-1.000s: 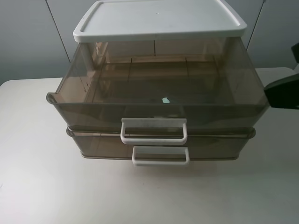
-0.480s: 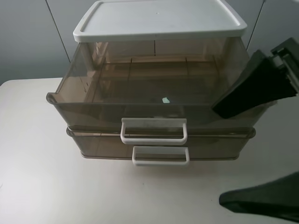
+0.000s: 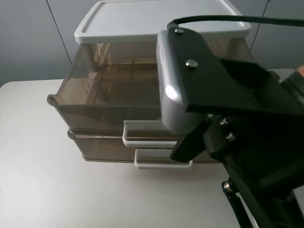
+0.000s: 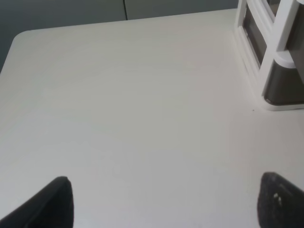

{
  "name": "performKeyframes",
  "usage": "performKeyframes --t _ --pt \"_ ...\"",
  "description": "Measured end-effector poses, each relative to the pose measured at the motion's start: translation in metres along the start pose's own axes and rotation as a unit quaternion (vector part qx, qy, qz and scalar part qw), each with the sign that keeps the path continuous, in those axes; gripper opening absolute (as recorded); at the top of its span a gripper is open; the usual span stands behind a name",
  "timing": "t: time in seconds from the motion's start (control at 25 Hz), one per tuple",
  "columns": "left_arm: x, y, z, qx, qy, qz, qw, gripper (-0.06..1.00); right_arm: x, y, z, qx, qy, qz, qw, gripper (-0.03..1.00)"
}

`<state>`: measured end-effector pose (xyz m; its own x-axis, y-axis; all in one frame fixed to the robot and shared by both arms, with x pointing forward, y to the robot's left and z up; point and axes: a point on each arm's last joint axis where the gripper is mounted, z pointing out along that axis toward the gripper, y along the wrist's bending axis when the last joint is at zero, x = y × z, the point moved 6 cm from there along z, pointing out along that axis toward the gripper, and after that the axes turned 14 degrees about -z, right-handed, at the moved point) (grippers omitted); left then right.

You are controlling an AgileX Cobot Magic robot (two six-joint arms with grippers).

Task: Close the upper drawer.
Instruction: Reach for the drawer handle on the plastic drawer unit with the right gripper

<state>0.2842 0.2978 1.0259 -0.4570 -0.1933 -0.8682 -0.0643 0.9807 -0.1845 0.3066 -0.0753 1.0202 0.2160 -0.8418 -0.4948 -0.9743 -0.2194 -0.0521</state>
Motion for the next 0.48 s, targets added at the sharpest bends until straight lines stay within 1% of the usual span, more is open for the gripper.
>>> performKeyframes --t 0.28,0.36,0.48 --pt "0.000 0.000 0.000 0.000 0.000 0.000 1.000 0.74 0.004 -0.010 0.023 -0.010 0.035 0.003 0.999 0.70" --pt "0.000 0.000 0.000 0.000 0.000 0.000 1.000 0.74 0.004 -0.009 0.027 -0.009 0.047 -0.016 0.999 0.70" --pt "0.000 0.000 0.000 0.000 0.000 0.000 1.000 0.74 0.004 -0.006 0.031 0.004 0.062 -0.059 0.996 0.70"
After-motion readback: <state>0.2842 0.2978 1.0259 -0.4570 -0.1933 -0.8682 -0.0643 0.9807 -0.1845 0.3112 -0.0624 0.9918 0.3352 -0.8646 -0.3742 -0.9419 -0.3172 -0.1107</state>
